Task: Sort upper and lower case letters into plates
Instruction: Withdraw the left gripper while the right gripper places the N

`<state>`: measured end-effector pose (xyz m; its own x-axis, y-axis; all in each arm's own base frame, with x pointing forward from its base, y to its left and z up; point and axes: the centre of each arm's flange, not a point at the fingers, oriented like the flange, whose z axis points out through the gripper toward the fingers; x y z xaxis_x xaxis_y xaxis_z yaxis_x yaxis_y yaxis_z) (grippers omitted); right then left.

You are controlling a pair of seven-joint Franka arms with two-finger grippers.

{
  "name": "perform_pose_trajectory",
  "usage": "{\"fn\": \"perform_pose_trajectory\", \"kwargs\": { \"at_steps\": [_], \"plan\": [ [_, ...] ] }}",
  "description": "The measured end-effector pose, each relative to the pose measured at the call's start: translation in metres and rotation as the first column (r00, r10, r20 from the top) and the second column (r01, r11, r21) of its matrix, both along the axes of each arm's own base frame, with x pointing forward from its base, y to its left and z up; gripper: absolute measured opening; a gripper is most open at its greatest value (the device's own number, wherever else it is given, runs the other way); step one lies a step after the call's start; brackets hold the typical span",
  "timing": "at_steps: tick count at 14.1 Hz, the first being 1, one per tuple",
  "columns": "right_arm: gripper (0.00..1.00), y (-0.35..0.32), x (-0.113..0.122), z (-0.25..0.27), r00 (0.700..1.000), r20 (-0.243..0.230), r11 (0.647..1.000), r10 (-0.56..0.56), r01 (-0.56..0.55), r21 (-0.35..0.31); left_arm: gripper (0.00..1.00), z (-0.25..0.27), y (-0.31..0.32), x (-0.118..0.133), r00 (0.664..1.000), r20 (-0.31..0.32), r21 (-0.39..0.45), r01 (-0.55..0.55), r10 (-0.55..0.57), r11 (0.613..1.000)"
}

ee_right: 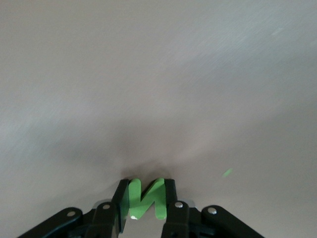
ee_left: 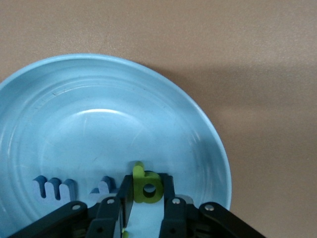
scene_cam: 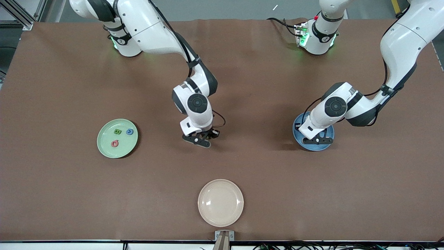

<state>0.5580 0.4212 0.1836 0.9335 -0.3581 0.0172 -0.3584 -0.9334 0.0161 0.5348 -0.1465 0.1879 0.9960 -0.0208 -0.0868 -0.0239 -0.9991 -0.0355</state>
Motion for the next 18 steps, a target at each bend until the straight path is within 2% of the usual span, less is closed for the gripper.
{"fn": "perform_pose_trajectory", "kwargs": {
  "at_steps": [1, 2, 4, 6, 8, 9, 11, 13, 18],
  "plan": [
    [0.33, -0.017, 0.014, 0.005, 1.0, -0.01, 1.0, -0.001, 0.001, -0.007, 0.31, 0.0, 0.001, 0.001, 1.0, 0.002, 0.0, -0.001, 0.001, 1.0],
    [0.33, -0.039, 0.03, 0.015, 1.0, -0.028, 1.0, 0.005, -0.006, -0.015, 0.37, 0.002, 0.002, 0.003, 1.0, 0.005, 0.0, -0.004, 0.004, 1.0],
    [0.33, -0.093, 0.06, 0.047, 0.997, -0.068, 0.999, 0.032, -0.034, -0.02, 0.56, 0.009, 0.004, 0.01, 1.0, 0.013, 0.005, -0.017, 0.017, 1.0],
    [0.33, -0.158, 0.085, 0.08, 0.992, -0.098, 0.996, 0.084, -0.085, -0.008, 0.74, 0.03, 0.002, 0.021, 0.999, -0.005, 0.027, -0.042, 0.042, 0.999],
    [0.33, -0.221, 0.096, 0.094, 0.983, -0.122, 0.991, 0.136, -0.136, 0.009, 0.95, 0.063, -0.004, 0.036, 0.996, -0.036, 0.046, -0.078, 0.08, 0.996],
    [0.33, -0.248, 0.095, 0.092, 0.978, -0.136, 0.988, 0.156, -0.155, 0.016, 1.0, 0.082, -0.007, 0.045, 0.994, -0.045, 0.046, -0.099, 0.101, 0.994],
    [0.33, -0.289, 0.09, 0.079, 0.968, -0.171, 0.983, 0.183, -0.181, 0.028, 1.0, 0.116, -0.011, 0.059, 0.99, -0.039, 0.026, -0.131, 0.132, 0.991],
    [0.33, -0.316, 0.083, 0.061, 0.964, -0.184, 0.982, 0.189, -0.186, 0.034, 1.0, 0.135, -0.013, 0.069, 0.989, -0.02, 0.005, -0.148, 0.148, 0.989],
    [0.33, -0.37, 0.063, 0.019, 0.96, -0.163, 0.974, 0.227, -0.223, 0.041, 1.0, 0.142, -0.009, 0.074, 0.987, -0.015, -0.001, -0.163, 0.163, 0.987]
  ]
}}
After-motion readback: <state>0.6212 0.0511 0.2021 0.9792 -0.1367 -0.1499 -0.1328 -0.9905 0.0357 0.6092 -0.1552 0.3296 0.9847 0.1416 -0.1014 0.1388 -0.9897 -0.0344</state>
